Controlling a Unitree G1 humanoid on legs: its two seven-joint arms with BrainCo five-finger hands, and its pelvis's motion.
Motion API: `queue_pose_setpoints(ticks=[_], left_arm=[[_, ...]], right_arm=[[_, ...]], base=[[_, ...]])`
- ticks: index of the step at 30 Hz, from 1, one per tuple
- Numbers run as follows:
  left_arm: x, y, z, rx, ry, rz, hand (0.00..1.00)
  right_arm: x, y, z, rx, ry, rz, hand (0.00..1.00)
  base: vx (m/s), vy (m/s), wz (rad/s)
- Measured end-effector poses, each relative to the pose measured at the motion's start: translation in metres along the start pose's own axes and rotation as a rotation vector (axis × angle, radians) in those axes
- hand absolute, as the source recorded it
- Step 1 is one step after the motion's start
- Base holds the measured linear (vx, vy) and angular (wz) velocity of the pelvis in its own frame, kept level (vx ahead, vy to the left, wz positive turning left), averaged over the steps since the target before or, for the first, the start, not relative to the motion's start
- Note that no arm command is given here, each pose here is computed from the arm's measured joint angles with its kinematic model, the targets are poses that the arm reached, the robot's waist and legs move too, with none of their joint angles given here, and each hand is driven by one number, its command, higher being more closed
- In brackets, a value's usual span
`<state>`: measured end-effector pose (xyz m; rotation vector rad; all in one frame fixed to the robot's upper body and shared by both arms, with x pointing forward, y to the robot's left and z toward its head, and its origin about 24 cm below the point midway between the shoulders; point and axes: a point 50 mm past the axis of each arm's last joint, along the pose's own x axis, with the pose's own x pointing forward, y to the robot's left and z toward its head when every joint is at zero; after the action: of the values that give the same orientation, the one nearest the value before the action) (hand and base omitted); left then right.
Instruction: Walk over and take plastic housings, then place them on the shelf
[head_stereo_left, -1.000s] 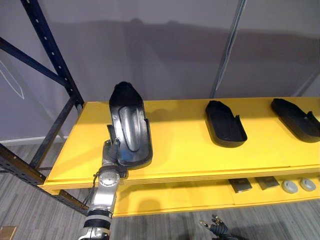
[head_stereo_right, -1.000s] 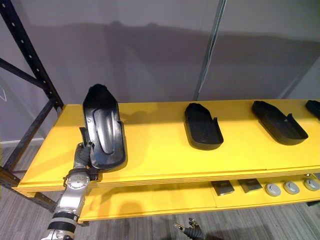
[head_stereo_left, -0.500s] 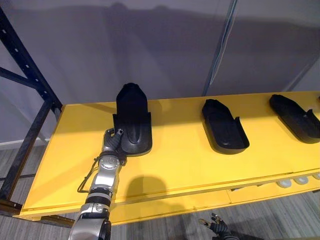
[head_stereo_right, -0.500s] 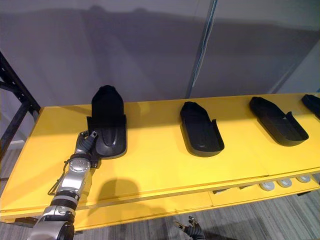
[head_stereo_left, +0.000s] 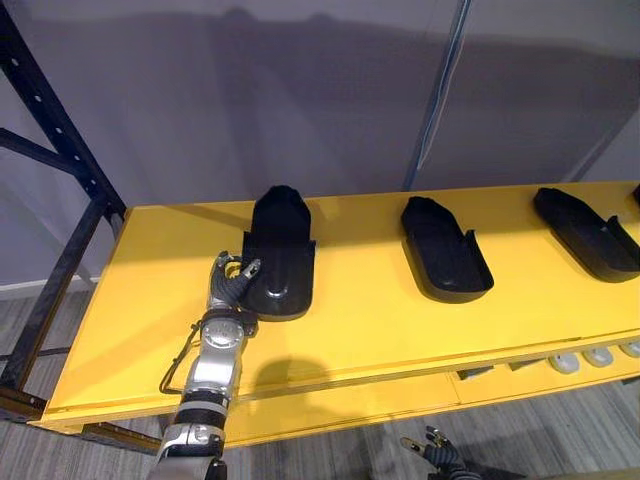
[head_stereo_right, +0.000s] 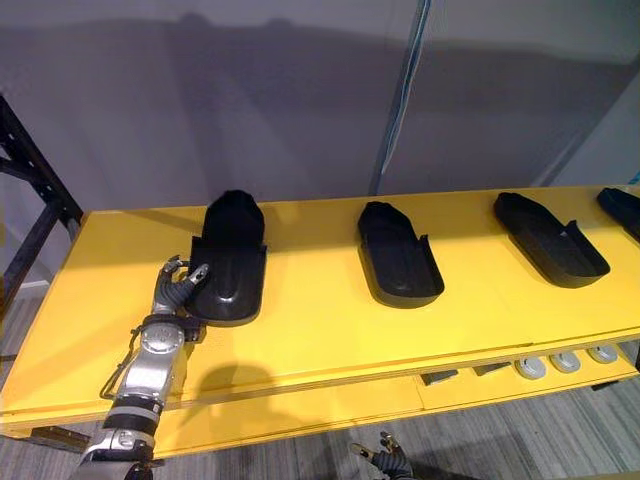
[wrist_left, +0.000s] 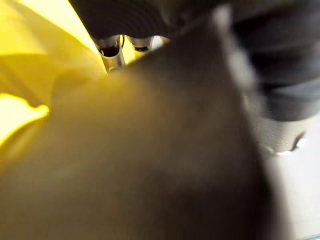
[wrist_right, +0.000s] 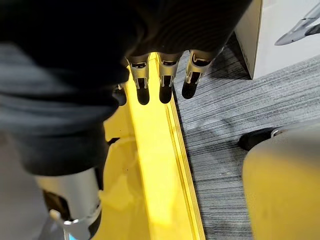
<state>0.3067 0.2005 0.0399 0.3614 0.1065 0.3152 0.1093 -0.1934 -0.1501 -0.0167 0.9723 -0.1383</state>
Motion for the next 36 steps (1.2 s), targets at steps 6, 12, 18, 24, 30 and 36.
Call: queue_pose_setpoints(ticks=[6,12,18,24,30,36], left_arm=[[-0.011,0.0,0.003,-0.043,-0.032,0.02,0.0],[-0.016,0.004,0.012,-0.062,-0.085,0.04,0.0],[-0.03,0.011,0.038,-0.128,-0.215,0.098,0.0],[-0.071,0.003,0.085,-0.222,-0.503,0.029,1.0],[-0.121,-0.034,0.094,-0.287,-0.597,-0.245,1.0],[-0.135,-0.049,0.082,-0.28,-0.551,-0.379,1.0]], right_arm=[[-0.004,-0.008,-0.014,-0.019,0.044,-0.018,0.0],[-0.007,-0.011,-0.023,-0.026,0.079,-0.025,0.0],[-0.009,-0.01,-0.028,-0.032,0.093,-0.025,0.0],[-0.013,-0.013,-0.038,-0.034,0.121,-0.038,0.0],[-0.015,-0.014,-0.044,-0.052,0.143,-0.036,0.0],[-0.014,-0.013,-0.043,-0.073,0.139,-0.033,0.0]], base=[[-0.02,0.001,0.05],[0.01,-0.003,0.09],[-0.04,0.006,0.0],[-0.07,-0.002,-0.01],[-0.06,0.009,-0.06],[0.0,0.006,-0.04]])
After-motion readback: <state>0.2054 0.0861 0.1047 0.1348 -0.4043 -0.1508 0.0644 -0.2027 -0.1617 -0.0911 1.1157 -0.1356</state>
